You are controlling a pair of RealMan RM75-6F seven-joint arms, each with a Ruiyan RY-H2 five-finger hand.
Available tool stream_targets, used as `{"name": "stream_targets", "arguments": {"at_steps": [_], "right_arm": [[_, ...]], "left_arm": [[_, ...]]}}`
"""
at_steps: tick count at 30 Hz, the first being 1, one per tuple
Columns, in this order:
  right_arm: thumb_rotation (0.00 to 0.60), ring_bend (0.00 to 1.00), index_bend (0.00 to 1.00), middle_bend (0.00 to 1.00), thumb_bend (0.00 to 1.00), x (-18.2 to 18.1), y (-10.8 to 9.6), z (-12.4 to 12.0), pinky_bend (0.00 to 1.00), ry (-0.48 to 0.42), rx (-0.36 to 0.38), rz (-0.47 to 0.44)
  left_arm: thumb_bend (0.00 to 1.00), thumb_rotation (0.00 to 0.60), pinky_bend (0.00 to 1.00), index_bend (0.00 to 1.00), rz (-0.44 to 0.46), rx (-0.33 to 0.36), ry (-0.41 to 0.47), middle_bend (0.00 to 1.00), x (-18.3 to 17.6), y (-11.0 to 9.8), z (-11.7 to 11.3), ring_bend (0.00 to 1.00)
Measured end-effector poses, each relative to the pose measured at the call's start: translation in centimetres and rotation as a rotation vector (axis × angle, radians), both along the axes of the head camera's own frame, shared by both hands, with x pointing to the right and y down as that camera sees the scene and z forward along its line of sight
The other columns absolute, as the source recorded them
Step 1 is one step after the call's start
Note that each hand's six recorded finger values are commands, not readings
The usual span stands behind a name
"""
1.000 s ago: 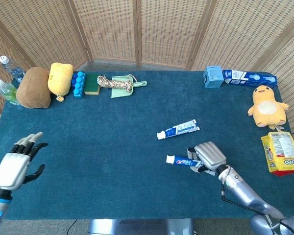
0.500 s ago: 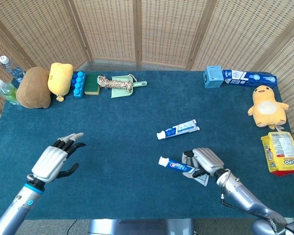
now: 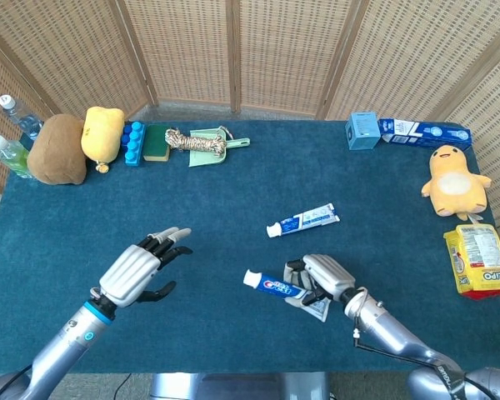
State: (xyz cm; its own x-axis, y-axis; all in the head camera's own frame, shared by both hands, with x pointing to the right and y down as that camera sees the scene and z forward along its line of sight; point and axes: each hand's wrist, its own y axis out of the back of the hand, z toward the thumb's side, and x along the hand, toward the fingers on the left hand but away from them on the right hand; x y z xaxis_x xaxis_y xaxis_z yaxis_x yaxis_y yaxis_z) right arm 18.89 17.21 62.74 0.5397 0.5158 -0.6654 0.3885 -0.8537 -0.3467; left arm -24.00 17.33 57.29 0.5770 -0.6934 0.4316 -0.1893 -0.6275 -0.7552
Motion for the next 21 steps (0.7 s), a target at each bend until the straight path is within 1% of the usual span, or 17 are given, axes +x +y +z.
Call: {"name": "stream_targets", "arguments": {"at_steps": [6,12,21], "right_arm": [[0.6,0.7,0.88,0.73,0.55,-1.8,0.0,0.4,0.75,-0.027,-0.014,-0.009],[0.6,0.7,0.88,0.73,0.55,-3.1,0.0,0.4,0.75,-0.041,-0.004,-0.025],[0.6,0.7,0.88,0.73,0.55,-4.2,0.2,0.3,0.75,-0.043,0.004,-0.045]], "left_arm": [[0.33,0.6,0.15,0.23,0.008,-0.048,0.021,0.05,1.5,-0.1,0.3,0.04],[0.33,0.6,0.16,0.23,0.016,-0.089,0.005,0.03,2.6,-0.1,0.9,0.02],[0.33,0.6,0.17,0.28,0.023,-0.151,0.016,0.03,4.4,0.1,1.3,0.02]]}}
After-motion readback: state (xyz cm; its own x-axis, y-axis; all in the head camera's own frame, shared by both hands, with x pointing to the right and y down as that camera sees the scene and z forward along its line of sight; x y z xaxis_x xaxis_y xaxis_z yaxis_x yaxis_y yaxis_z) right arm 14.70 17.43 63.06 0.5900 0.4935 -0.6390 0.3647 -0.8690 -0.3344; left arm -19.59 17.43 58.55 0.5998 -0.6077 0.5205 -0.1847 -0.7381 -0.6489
